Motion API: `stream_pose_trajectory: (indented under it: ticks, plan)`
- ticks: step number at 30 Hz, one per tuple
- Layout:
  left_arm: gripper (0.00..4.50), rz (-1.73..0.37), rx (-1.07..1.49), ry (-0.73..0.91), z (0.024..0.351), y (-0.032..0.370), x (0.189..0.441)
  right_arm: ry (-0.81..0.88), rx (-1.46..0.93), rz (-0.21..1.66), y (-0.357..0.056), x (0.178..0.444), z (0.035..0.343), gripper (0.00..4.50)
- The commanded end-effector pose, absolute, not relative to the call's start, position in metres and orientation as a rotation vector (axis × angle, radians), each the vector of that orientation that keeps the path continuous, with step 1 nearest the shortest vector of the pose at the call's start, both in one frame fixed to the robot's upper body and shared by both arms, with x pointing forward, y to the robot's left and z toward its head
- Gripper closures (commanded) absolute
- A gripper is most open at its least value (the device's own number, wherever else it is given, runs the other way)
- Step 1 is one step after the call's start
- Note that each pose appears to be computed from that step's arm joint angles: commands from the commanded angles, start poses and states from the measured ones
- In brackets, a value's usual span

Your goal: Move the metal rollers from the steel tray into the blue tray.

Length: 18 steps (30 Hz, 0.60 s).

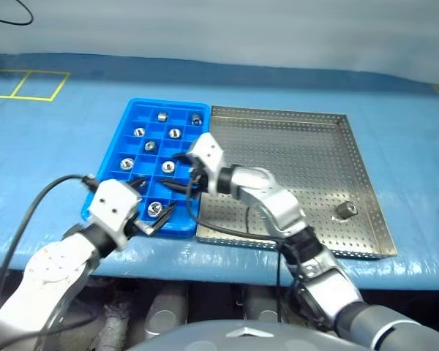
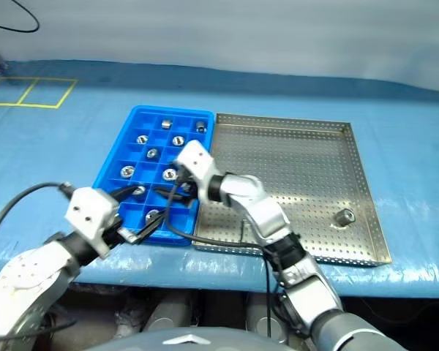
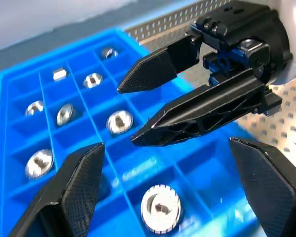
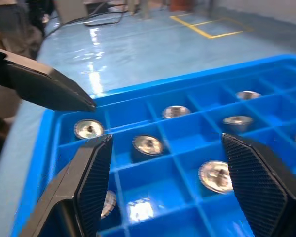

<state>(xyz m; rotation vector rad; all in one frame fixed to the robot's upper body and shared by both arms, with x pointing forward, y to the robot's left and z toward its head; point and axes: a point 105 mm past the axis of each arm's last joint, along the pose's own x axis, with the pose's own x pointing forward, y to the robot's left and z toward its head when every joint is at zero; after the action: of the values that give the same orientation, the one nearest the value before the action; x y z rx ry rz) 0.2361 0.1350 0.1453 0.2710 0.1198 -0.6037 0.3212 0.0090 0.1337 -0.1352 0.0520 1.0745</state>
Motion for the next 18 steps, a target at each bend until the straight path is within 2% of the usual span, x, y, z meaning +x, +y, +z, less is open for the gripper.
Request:
stream_pose_trajectory:
  ticks: [1, 6, 11, 18]
  plan:
    - [0.09, -0.705, 0.259, 0.049, 0.154, 0.112, 0.256, 0.003, -0.203, 0.856, -0.045, 0.332, 0.150, 0.80]
    - [0.09, -0.856, 0.252, -0.024, 0.166, 0.081, 0.280, 0.057, -0.317, 0.575, -0.122, 0.329, 0.149, 0.80]
    - [0.09, -0.938, 0.229, -0.055, 0.168, 0.061, 0.295, 0.136, -0.321, 0.343, -0.173, 0.322, 0.141, 0.80]
    - [0.09, -1.041, 0.234, -0.058, 0.161, 0.041, 0.294, 0.246, -0.279, 0.227, -0.201, 0.297, 0.117, 0.80]
